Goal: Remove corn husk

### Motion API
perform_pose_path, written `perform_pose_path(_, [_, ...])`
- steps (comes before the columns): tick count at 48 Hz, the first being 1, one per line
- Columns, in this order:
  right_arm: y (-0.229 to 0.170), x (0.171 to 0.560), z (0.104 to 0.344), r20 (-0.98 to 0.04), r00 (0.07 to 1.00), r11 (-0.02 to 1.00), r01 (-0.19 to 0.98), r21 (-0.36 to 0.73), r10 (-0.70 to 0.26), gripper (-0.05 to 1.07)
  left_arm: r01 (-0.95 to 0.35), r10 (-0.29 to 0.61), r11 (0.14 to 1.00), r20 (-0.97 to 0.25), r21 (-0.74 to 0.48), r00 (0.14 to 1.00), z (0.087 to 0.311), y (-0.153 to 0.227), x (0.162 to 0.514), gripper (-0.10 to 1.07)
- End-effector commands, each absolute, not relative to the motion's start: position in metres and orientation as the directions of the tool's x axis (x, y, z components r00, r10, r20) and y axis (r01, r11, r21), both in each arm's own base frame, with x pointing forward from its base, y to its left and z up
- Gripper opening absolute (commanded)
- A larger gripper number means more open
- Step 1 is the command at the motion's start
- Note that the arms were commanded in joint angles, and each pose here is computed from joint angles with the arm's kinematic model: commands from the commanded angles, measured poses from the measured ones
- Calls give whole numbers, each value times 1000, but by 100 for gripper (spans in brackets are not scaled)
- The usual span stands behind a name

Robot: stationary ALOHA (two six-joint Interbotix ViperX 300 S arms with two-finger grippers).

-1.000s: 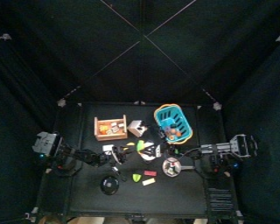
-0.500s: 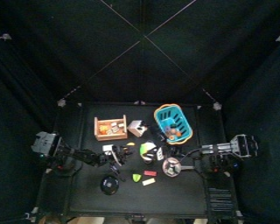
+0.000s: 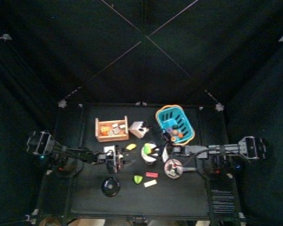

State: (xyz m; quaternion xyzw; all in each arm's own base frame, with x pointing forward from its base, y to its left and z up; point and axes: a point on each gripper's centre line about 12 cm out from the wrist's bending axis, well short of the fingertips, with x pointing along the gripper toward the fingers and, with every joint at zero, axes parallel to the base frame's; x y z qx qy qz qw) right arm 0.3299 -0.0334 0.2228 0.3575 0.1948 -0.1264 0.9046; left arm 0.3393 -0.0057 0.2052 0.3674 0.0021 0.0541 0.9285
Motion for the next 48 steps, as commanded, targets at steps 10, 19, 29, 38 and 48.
perform_pose_path(10, [-33,341,235,-412,907,728,339,596,-85,60,-119,113,722,54,681,992,206,-4,357,103])
perform_pose_path(19, [-27,348,233,-421,905,747,325,580,-67,60,-130,122,720,60,682,991,205,-1,366,103])
perform_pose_path(29, [-21,354,230,-430,901,755,316,574,-50,60,-152,145,710,68,688,987,200,4,372,103])
perform_pose_path(38, [-20,358,231,-429,902,757,312,574,-47,60,-152,150,695,65,703,986,196,5,375,103])
perform_pose_path(48, [-20,358,232,-425,904,760,308,573,-47,60,-151,150,694,63,704,987,195,5,375,103])
